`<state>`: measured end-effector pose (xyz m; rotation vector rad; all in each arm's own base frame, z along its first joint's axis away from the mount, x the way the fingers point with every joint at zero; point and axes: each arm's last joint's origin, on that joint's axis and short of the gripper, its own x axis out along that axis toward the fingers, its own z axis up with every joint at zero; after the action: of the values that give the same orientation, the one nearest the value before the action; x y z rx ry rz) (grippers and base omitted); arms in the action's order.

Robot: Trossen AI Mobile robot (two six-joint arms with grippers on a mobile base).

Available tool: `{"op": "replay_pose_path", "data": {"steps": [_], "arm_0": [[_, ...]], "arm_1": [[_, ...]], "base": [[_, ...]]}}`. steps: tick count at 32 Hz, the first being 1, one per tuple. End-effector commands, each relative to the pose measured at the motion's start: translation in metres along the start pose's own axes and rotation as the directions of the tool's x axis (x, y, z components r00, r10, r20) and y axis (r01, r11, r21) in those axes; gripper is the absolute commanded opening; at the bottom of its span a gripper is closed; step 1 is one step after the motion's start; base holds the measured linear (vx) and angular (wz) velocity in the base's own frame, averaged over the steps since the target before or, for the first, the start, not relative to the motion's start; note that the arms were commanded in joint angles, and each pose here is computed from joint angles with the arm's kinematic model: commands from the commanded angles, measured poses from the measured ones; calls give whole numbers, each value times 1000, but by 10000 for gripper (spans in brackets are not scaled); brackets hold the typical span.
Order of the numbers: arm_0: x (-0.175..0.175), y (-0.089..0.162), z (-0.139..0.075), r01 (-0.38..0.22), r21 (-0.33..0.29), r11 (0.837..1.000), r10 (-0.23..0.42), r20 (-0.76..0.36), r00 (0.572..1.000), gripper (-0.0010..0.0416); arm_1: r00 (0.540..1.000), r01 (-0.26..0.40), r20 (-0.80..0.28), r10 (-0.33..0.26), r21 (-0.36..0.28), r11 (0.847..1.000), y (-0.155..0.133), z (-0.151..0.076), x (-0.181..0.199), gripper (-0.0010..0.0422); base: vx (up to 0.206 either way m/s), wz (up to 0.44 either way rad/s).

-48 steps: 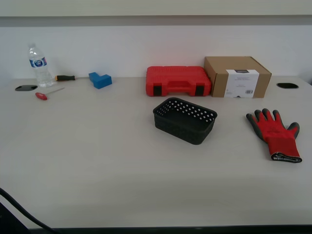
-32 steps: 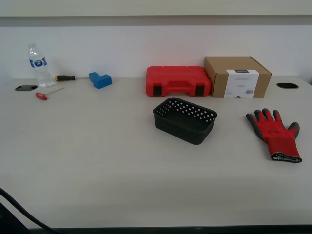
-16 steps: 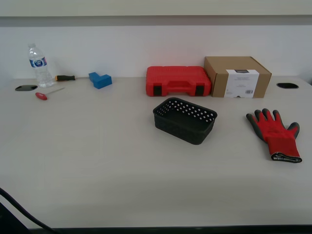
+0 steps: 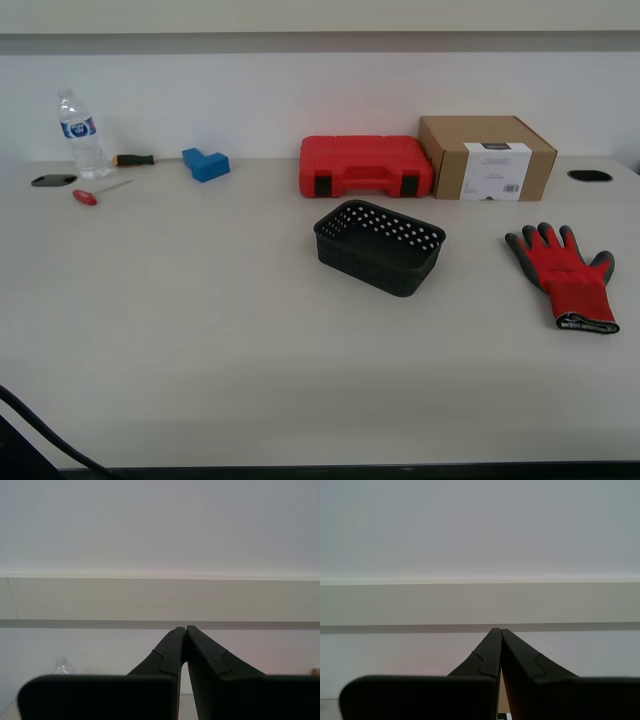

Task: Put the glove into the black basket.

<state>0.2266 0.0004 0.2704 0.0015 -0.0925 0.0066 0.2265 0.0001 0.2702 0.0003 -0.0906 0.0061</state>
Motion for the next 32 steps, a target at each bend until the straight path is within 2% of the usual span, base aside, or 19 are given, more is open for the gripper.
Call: {"op": "replay_pose_path", "data": {"steps": [1, 25, 28, 32], "arm_0": [[0, 0, 1, 0, 0, 1000, 0, 3, 1000, 1], [1, 0, -1, -1, 14, 1000, 1, -4, 1000, 1], [6, 0, -15, 2, 14, 1000, -1, -102, 995, 1], [16, -1, -53, 27, 45, 999, -11, -326, 945, 1]], "arm_1": [[1000, -2, 4, 2, 0, 1000, 0, 1, 0, 0], [1000, -2, 3, 2, 0, 1000, 0, 0, 0, 0], [1000, -6, 2, 6, 0, 1000, 0, 0, 0, 0], [1000, -6, 2, 6, 0, 1000, 0, 0, 0, 0]], "base": [[0, 0], [0, 0], [0, 0], [0, 0]]}}
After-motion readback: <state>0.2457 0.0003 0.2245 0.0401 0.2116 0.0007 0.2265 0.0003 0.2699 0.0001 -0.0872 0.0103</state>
